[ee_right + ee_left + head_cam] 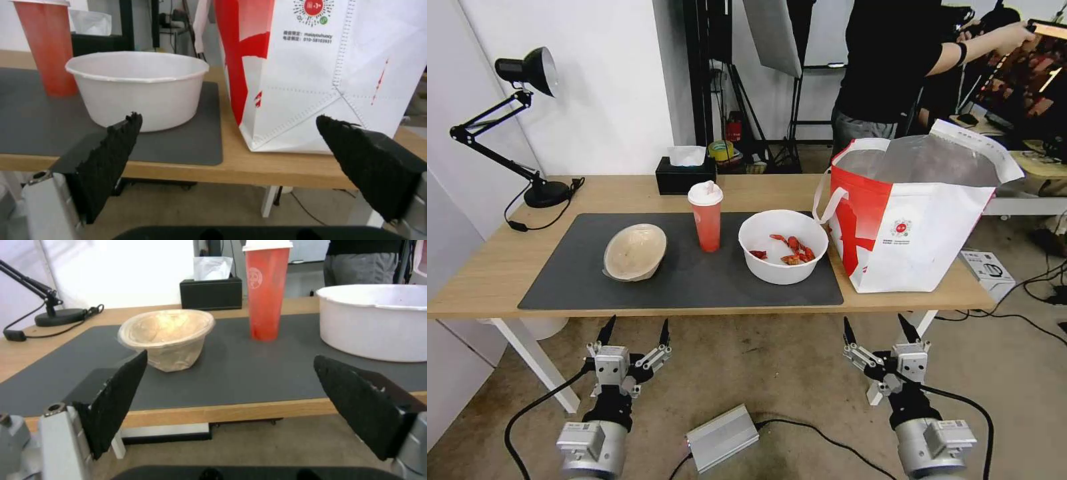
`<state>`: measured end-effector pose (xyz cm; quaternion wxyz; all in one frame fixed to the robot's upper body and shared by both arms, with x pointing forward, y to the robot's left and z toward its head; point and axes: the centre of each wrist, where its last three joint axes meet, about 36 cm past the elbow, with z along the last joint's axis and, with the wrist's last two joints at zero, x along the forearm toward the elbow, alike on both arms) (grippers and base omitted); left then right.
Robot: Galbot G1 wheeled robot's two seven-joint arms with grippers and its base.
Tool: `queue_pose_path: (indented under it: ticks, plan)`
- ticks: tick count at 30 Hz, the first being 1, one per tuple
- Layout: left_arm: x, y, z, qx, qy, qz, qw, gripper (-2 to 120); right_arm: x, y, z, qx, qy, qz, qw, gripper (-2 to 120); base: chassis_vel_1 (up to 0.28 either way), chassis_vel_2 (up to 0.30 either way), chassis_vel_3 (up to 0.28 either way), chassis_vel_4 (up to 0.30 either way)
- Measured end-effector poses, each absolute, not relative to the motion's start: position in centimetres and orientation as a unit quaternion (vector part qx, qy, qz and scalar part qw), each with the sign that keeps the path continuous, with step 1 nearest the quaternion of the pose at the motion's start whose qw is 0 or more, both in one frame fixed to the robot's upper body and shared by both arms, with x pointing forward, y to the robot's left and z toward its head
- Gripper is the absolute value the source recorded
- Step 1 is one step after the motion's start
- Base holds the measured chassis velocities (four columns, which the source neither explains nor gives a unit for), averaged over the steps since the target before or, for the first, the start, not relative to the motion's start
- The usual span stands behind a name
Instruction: Pick up the trash from the table and place it into the takeout bag.
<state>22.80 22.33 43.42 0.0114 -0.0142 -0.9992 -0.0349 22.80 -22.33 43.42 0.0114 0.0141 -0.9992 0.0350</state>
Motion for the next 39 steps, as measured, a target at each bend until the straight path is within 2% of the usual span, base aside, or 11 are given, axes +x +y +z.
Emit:
queue_pose_path:
  ticks: [17, 22, 34, 39]
  plan:
    - [22.8, 22.3, 43.4, -0.014, -0.999, -0.035, 0.012, 100, 22.8, -22.3, 43.4, 0.014, -0.999, 0.035, 0.011, 100, 0.000, 0.000, 0.000, 0.000]
    - [25.2, 22.6, 44.9, 0.037, -0.999, 0.000, 0.016, 100, 23.2, -22.5, 43.8, 0.011, -0.999, 0.038, 0.020, 100, 0.000, 0.000, 0.000, 0.000]
    - [25.3, 22.3, 44.9, 0.059, -0.998, 0.005, 0.017, 100, 26.8, -24.1, 48.4, -0.031, -0.994, 0.068, 0.084, 100, 0.000, 0.000, 0.000, 0.000]
    - [25.0, 22.3, 44.7, 0.062, -0.998, 0.000, 0.018, 100, 28.0, -24.4, 49.5, -0.025, -0.995, 0.053, 0.079, 100, 0.000, 0.000, 0.000, 0.000]
